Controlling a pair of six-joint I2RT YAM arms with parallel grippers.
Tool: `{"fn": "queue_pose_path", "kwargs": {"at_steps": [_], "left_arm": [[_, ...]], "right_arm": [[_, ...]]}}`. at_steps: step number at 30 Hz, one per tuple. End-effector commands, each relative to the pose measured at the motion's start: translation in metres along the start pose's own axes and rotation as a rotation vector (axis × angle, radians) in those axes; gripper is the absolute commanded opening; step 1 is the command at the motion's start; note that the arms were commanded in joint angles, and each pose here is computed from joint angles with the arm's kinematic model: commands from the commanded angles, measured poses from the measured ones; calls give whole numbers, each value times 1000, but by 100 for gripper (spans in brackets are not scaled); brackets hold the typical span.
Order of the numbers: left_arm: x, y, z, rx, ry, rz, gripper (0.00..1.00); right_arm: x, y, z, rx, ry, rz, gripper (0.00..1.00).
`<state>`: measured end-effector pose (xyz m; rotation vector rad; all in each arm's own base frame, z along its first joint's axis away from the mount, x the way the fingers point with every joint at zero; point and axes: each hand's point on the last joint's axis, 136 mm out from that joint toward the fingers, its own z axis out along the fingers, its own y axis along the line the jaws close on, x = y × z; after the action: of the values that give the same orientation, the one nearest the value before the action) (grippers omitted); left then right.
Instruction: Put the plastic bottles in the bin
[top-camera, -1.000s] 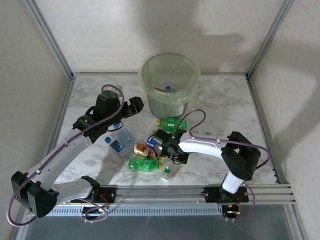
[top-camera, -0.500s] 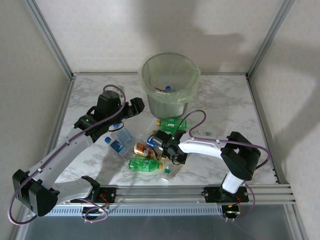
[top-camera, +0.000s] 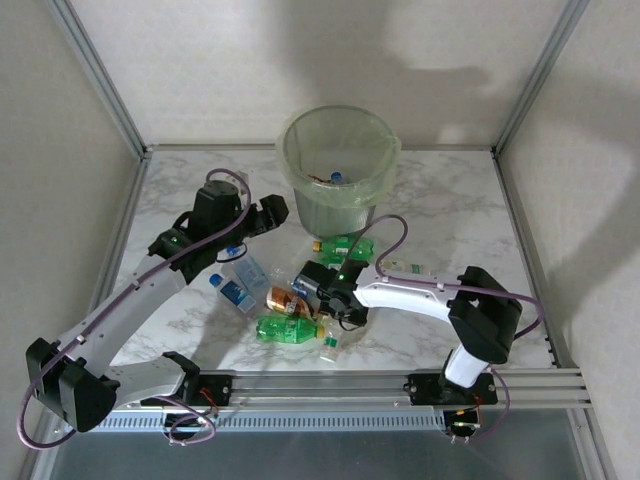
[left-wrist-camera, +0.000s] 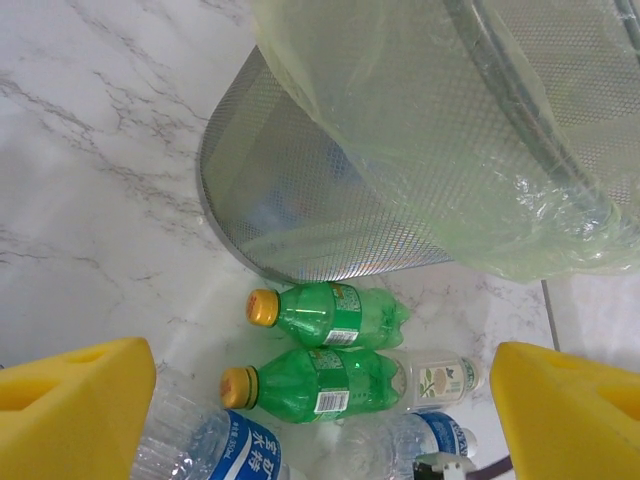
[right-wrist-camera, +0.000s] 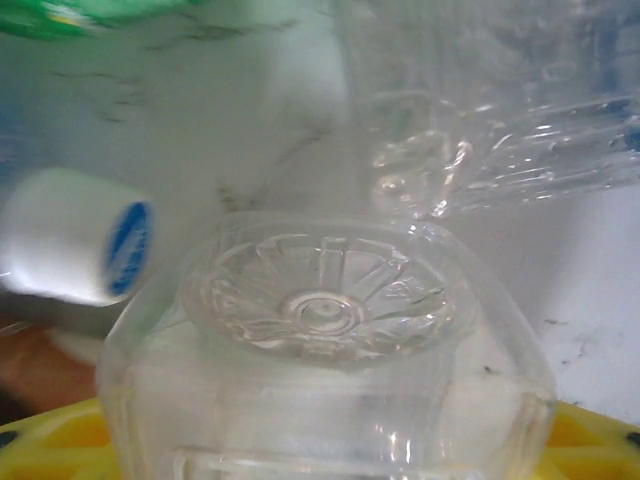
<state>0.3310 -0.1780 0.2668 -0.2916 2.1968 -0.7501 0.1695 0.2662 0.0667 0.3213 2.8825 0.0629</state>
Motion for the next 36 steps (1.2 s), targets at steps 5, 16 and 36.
{"fn": "queue_pose_path", "kwargs": {"at_steps": [5,16,36], "left_arm": [[-14,0,-1,10,-38,5,86],[-23,2,1,9,-54,-11,86],[-28,4,4,5,-53,-30,86]], "right_arm": [[-32,16,-69,-81,-149,-25,59],[-105,35,-202,-247,-401,-4,57],[-259,48,-331,-589,-694,130,53]]}}
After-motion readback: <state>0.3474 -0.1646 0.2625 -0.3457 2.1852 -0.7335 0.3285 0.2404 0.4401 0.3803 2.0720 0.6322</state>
